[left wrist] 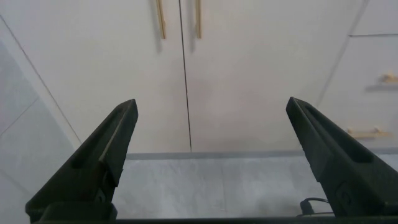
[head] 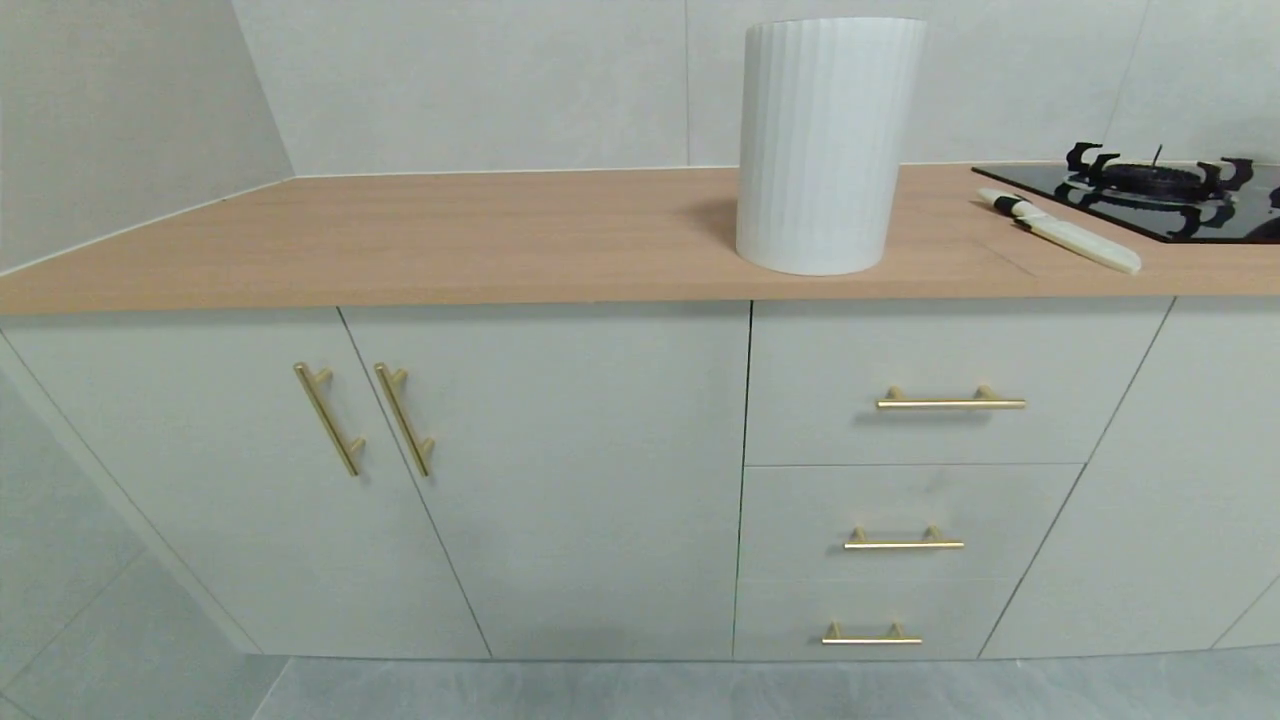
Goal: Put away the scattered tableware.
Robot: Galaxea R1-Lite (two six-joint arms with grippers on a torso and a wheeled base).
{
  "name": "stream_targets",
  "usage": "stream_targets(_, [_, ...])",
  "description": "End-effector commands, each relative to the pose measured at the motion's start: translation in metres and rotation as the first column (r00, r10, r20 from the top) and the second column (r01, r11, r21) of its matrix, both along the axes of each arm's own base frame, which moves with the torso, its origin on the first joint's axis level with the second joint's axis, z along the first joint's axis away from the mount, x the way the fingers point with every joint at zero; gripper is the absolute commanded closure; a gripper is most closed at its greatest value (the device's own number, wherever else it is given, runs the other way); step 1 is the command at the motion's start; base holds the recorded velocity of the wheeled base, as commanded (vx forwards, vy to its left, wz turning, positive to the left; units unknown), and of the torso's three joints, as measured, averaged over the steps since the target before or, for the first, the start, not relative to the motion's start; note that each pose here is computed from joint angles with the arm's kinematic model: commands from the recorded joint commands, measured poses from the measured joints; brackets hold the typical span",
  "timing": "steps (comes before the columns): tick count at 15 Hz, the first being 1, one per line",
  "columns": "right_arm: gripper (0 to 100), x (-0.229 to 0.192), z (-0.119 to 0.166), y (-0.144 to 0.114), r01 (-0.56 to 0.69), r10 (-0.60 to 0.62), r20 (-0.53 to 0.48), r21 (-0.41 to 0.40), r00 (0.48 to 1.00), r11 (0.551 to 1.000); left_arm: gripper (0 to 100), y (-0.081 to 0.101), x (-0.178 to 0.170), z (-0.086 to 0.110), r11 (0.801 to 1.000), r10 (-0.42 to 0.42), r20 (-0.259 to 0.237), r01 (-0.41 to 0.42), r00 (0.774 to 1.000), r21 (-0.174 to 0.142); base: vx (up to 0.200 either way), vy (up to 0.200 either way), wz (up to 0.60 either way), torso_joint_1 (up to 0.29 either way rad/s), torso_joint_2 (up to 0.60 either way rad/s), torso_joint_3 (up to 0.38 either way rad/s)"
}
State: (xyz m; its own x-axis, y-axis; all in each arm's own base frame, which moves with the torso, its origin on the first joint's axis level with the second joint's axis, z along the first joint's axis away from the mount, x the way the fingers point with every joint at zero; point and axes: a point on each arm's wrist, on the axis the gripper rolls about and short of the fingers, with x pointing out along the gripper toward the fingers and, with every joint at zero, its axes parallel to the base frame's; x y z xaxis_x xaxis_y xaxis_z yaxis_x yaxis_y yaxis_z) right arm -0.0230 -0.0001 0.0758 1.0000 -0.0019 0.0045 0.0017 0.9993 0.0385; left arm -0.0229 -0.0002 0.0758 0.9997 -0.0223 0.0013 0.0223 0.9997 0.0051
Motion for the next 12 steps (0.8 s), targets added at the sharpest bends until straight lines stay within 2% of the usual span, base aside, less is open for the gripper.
stream_targets(1, [0,0.0002,-0.0002,0.0,0.001,-0.001,-0.003,0.0,1.0,1.0,0,0.0,0.0001,0.0001,1.0,-0.001,-0.001,0.001,1.0,0.001,0.2,0.0,0.0,0.007,0.01,0.007])
stream_targets(11, [0,0.0001,0.0003,0.0,0.001,-0.001,-0.001,0.0,1.0,1.0,0,0.0,0.0001,0.0001,1.0,0.001,-0.001,-0.001,1.0,0.0,0.2,0.0,0.0,0.001,0.0,0.004])
stream_targets(12, [0,0.0002,-0.0002,0.0,0.001,-0.001,-0.003,0.0,1.0,1.0,0,0.0,0.0001,0.0001,1.0,0.001,-0.001,-0.001,1.0,0.0,0.0,0.0,0.0,0.0,0.0,0.0])
